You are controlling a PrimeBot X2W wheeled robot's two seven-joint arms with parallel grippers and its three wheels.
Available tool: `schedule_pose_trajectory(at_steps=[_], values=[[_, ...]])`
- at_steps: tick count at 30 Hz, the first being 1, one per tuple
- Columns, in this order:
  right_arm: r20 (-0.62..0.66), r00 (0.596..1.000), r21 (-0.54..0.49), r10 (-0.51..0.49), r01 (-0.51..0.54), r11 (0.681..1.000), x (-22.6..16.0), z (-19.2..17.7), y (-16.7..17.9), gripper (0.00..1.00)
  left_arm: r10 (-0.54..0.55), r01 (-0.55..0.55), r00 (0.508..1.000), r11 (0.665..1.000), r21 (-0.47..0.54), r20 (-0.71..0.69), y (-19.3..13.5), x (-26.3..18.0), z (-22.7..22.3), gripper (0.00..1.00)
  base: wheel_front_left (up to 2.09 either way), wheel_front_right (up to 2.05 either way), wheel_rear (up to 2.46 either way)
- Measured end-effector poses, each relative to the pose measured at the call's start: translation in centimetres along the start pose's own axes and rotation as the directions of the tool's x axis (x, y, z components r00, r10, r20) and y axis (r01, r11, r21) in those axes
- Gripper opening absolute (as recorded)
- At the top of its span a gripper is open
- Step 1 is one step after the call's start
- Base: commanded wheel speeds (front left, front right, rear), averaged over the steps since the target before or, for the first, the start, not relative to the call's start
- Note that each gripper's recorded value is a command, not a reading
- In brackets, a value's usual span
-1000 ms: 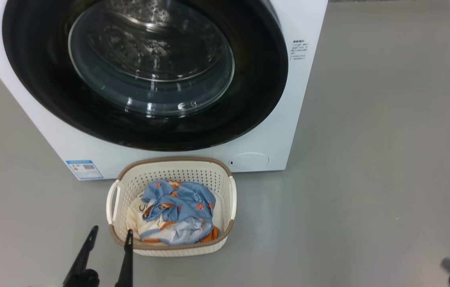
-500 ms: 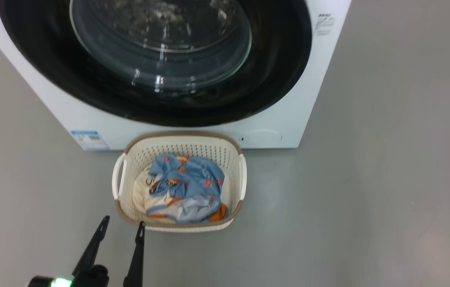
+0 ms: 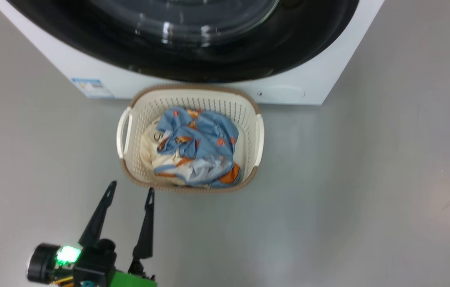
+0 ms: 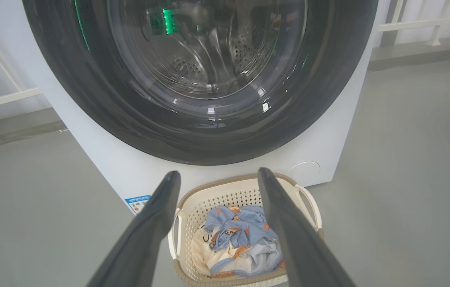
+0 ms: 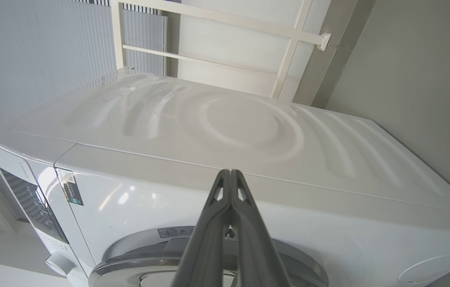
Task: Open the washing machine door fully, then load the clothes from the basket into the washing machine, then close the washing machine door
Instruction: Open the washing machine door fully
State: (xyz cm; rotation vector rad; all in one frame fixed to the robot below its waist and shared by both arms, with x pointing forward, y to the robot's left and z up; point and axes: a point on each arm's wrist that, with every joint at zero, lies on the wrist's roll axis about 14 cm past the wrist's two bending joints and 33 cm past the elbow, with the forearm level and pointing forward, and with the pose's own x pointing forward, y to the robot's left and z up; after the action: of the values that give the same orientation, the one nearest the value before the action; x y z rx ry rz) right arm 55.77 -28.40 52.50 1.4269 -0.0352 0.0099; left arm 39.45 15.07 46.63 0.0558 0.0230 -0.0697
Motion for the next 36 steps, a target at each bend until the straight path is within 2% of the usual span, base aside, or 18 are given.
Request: schedule_pose_trajectory(at_steps=[4, 13, 22, 36], values=[[-0.09, 0.994, -0.027, 0.056, -0.058, 0.998, 3.4, -2.6, 1.2, 0.0, 0.015, -0.015, 1.0, 1.0, -0.007, -0.018, -0.2, 1.1, -0.9, 1.0, 0.0, 0.0, 0.0], [-0.236, 0.966, -0.033, 0.103, -0.114, 0.993, 7.1, -7.9, 1.4, 0.0, 0.082, -0.081, 0.995, 0.997, 0.015, -0.065, 1.3, 1.1, -2.5, 1.0, 0.0, 0.0, 0.0], [-0.358, 0.924, -0.02, 0.135, -0.152, 0.988, 8.5, -12.8, 1.8, 0.0, 0.135, -0.133, 0.988, 0.99, 0.038, -0.075, 2.7, 0.6, -2.6, 1.0, 0.0, 0.0, 0.0], [-0.478, 0.86, 0.015, 0.178, -0.194, 0.981, 9.6, -16.2, 2.4, 0.0, 0.157, -0.152, 0.978, 0.987, 0.042, -0.139, 2.9, -0.5, -4.3, 1.0, 0.0, 0.0, 0.0]])
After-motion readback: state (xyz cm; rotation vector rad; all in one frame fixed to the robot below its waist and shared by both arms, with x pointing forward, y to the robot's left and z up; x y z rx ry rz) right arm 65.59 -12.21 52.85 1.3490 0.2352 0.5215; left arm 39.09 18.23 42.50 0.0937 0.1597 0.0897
